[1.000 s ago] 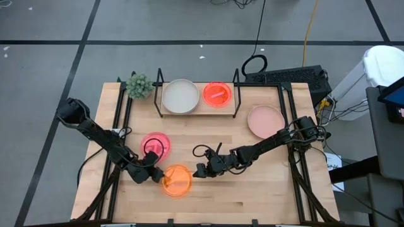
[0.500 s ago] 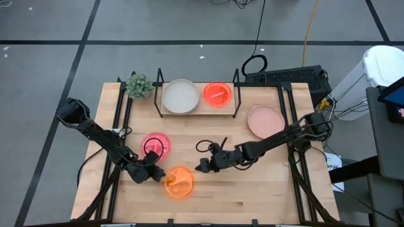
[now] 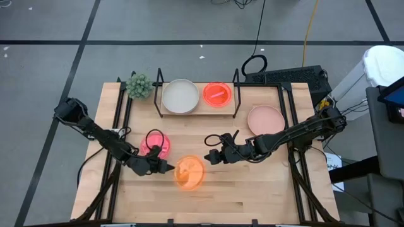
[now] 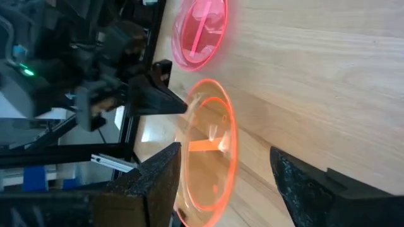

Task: Place and stack plates onto a shelf
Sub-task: Stack the orange transparent plate on the pink transparent plate on the shelf

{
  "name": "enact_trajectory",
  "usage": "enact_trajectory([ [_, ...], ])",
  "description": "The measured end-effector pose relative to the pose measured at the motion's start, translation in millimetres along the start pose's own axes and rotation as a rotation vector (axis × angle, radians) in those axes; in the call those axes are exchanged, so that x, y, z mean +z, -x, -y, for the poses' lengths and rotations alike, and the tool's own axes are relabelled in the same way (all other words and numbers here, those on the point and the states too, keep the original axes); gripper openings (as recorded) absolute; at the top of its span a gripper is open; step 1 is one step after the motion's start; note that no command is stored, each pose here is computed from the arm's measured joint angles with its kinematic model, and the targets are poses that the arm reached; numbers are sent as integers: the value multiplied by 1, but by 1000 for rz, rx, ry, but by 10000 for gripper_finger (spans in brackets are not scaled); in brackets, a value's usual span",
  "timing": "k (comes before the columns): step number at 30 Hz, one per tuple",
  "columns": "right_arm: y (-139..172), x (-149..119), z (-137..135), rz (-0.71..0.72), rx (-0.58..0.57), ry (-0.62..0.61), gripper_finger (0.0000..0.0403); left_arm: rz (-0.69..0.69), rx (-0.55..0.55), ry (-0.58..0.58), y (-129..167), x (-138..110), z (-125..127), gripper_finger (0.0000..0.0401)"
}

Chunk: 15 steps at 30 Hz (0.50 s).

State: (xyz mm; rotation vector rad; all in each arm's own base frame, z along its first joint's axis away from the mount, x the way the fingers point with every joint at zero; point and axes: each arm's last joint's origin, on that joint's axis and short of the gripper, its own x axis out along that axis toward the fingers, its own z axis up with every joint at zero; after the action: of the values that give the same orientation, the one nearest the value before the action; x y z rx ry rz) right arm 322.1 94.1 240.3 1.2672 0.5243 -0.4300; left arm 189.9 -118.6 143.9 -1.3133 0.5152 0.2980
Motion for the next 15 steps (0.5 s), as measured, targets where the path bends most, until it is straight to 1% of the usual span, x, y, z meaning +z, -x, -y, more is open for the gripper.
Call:
enact_trajectory([
  [3, 1, -1, 2, -8, -22, 8, 209, 33, -42, -5, 0, 10, 13, 1],
  [6, 2, -3, 2, -13, -23, 12, 193, 48, -51, -32, 0, 21, 24, 0],
  [10, 2, -3, 3, -16, -29, 23, 170, 27, 10, -84, -1, 33, 35, 0],
  [13, 2, -3, 3, -15, -29, 34, 155, 7, 87, -136, -1, 39, 39, 0],
  [15, 2, -3, 4, -18, -46, 49, 147, 8, 91, -154, -2, 44, 44, 0],
])
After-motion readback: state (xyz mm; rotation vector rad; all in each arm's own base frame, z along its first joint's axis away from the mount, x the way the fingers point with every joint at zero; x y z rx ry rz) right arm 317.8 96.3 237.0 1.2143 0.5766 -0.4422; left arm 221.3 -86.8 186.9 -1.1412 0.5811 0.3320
